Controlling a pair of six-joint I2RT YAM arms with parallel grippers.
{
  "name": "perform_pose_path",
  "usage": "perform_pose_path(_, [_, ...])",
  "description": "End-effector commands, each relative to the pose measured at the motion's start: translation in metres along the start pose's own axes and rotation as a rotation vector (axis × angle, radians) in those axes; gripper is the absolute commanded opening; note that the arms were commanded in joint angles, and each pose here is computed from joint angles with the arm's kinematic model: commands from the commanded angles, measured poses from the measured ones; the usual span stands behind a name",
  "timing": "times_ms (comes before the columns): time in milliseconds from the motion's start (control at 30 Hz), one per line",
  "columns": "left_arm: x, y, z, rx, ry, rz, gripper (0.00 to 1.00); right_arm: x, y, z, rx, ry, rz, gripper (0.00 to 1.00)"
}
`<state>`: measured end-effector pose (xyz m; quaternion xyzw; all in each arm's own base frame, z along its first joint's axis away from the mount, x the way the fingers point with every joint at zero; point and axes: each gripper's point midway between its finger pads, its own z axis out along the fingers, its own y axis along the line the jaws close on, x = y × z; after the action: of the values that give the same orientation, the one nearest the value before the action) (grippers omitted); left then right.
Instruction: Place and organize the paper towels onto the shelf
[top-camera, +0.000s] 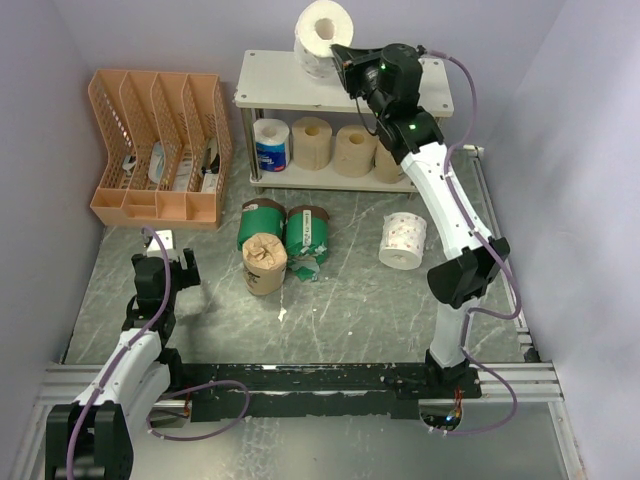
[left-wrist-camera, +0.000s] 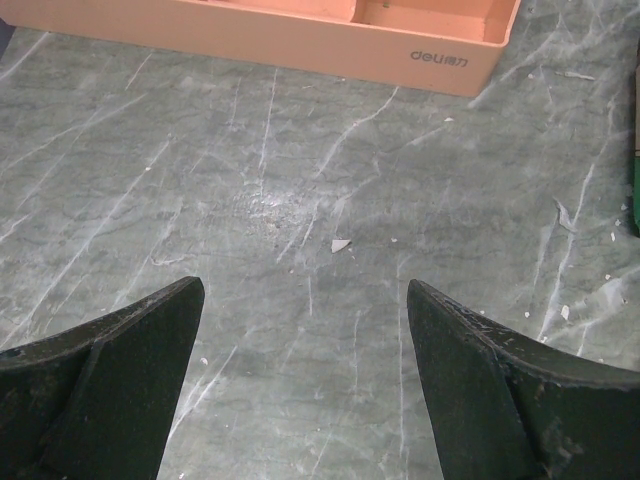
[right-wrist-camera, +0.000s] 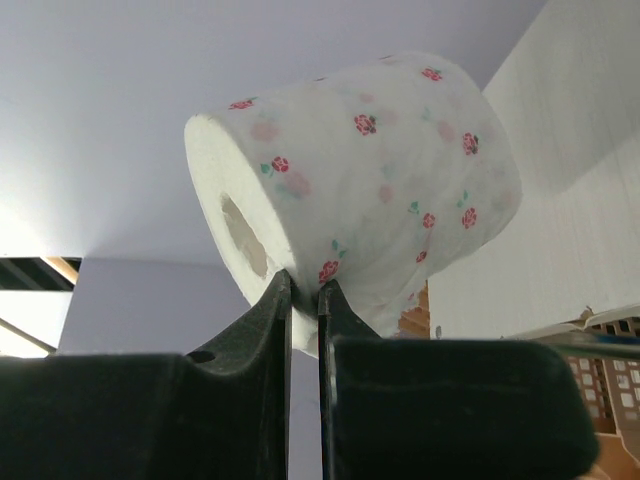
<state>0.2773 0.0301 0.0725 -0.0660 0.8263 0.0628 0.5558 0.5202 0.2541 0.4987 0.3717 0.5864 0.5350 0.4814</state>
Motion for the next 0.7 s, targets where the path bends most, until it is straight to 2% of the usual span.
perform_pose_path(0, [-0.008, -0.002, 0.001, 0.011, -0.041, -0.018, 0.94, 0.000, 0.037, -0.017, -0.105, 0.003, 0.004, 0.00])
perform_pose_path(433, [-0.008, -0.001, 0.000, 0.009, -0.043, -0.018, 0.94, 0.002, 0.030, -0.008, -0.081, 0.009, -0.002, 0.07])
perform_pose_path(667, [-0.008, -0.002, 0.000, 0.010, -0.042, -0.017, 0.94, 0.008, 0.023, -0.013, -0.058, 0.027, -0.011, 0.07])
